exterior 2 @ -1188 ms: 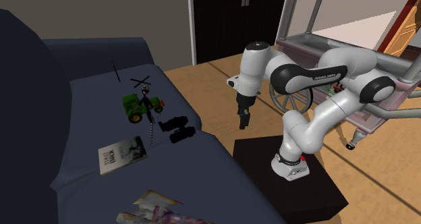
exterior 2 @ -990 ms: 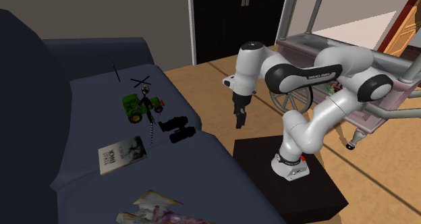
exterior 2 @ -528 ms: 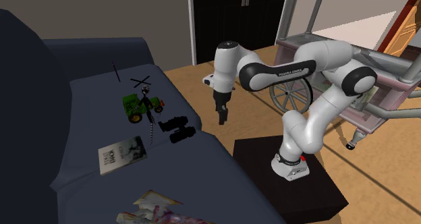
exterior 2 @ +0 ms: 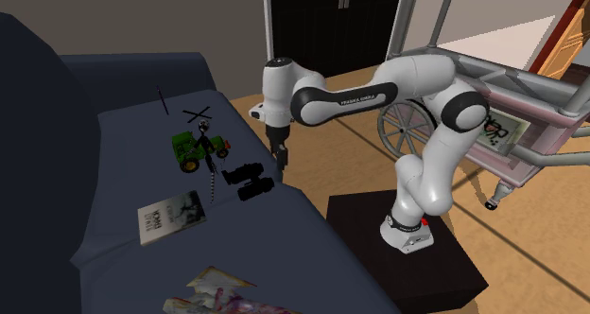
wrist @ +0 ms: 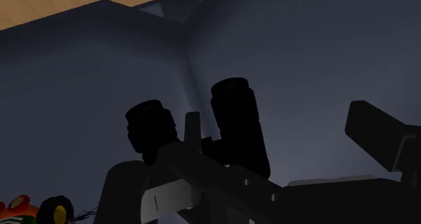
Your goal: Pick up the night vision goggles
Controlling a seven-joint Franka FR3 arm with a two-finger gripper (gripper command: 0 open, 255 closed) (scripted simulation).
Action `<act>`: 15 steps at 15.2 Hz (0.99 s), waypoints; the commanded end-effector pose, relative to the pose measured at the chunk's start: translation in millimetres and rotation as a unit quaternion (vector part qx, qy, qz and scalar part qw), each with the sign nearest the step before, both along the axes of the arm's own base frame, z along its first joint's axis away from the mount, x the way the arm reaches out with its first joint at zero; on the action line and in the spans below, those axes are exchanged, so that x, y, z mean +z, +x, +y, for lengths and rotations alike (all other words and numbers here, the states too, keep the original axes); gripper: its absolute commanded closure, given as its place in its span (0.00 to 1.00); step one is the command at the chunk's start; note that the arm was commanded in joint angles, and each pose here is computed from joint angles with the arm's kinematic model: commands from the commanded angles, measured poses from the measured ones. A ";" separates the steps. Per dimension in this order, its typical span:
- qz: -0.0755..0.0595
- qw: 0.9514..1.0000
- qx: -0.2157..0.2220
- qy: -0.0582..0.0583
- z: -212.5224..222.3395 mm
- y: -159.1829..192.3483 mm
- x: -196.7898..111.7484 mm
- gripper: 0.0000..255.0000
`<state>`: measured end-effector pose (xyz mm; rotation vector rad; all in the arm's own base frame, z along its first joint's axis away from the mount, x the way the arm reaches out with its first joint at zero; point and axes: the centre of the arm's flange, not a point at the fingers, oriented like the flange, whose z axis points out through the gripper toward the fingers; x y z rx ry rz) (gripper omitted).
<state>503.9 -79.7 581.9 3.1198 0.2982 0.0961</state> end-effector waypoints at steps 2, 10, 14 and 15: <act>-0.001 0.999 0.035 -0.001 -10.1 41.0 -6.7 0.00; -0.003 0.995 0.098 -0.002 -19.6 114.7 -23.8 0.00; -0.003 0.995 0.098 -0.002 -19.6 114.7 -44.9 0.00; -0.003 0.995 0.098 -0.002 -19.6 114.7 -50.2 0.00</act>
